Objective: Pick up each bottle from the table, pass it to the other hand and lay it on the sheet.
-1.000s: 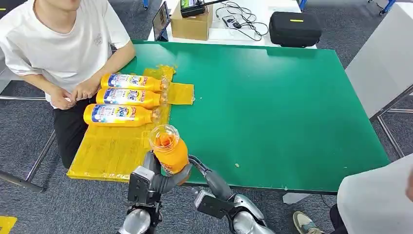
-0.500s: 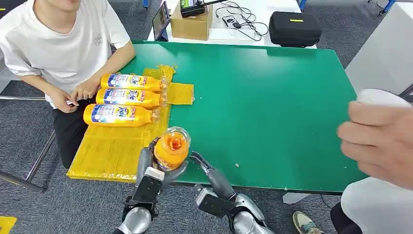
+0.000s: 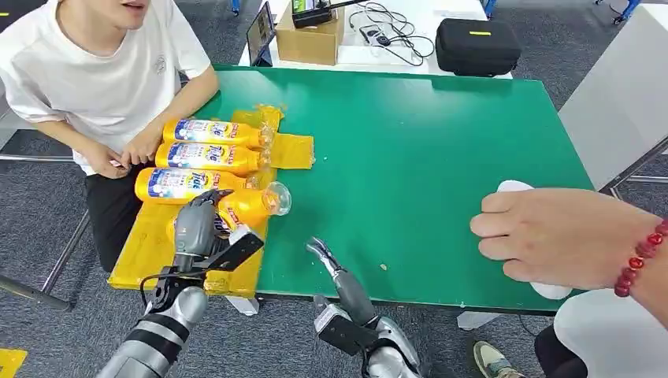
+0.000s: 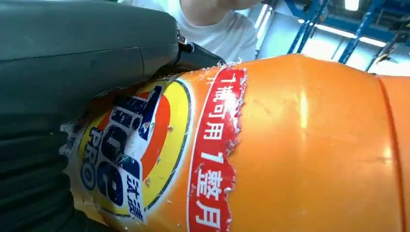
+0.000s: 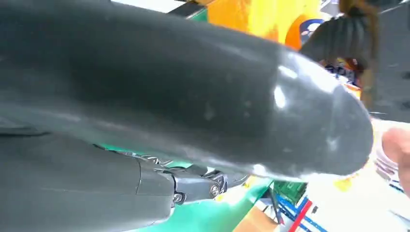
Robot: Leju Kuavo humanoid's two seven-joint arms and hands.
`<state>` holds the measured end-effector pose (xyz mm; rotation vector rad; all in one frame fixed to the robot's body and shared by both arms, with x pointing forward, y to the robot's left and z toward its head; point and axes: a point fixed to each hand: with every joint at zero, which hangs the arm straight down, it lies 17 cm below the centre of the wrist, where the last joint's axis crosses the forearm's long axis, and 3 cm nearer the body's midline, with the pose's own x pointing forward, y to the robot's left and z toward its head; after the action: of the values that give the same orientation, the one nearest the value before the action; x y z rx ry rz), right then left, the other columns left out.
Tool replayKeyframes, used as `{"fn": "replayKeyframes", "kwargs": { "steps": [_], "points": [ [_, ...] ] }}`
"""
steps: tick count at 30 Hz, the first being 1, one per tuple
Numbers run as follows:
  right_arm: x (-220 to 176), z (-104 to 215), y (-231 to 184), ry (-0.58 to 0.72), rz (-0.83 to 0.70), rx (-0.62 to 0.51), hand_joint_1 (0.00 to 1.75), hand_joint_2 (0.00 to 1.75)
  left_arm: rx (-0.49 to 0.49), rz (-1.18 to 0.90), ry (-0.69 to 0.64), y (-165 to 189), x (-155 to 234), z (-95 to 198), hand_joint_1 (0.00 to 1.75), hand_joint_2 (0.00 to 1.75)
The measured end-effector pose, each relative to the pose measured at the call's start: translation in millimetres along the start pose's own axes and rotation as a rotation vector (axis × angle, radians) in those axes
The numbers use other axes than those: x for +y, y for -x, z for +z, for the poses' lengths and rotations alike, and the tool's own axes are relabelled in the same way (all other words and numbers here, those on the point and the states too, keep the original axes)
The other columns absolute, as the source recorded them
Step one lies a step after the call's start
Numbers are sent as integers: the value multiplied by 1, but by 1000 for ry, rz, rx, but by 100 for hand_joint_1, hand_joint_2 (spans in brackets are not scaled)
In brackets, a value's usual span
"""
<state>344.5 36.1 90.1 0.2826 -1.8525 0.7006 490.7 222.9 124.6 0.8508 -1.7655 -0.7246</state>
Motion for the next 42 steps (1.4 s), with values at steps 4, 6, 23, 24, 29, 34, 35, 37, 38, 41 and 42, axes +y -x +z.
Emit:
{"fn": "replayKeyframes", "kwargs": {
  "steps": [4,6,23,24,29,34,35,37,38,41,42],
  "points": [
    [-2,-3,-6,21,-19,-24,0,0,23,-131,26,22,-2,-7,175,175],
    [-2,-6,-11,30,-25,-40,0,0,18,-218,42,34,-3,-14,175,175],
    [-5,-16,-14,32,-57,-47,0,0,130,-316,308,91,-53,-13,175,175],
    [-5,-15,-14,31,-58,-46,0,0,128,-315,321,91,-55,-13,162,175],
    [-4,-15,-12,26,-70,-37,0,0,120,-333,438,92,-73,-7,14,175],
    [-3,-15,-9,16,-74,-30,0,0,93,-302,497,85,-83,-6,0,175],
    [-3,-15,-9,14,-74,-28,0,0,86,-285,497,82,-84,-6,0,175],
    [-2,-15,-7,11,-76,-23,0,0,74,-261,498,78,-87,-4,0,175],
    [-2,-15,-7,10,-76,-20,0,0,70,-252,498,76,-88,-4,0,175],
    [-1,-14,-4,6,-78,-14,0,0,45,-212,489,67,-91,-1,0,175],
    [-1,-13,-4,5,-78,-11,0,0,29,-186,485,60,-93,0,0,175]
  ]
}}
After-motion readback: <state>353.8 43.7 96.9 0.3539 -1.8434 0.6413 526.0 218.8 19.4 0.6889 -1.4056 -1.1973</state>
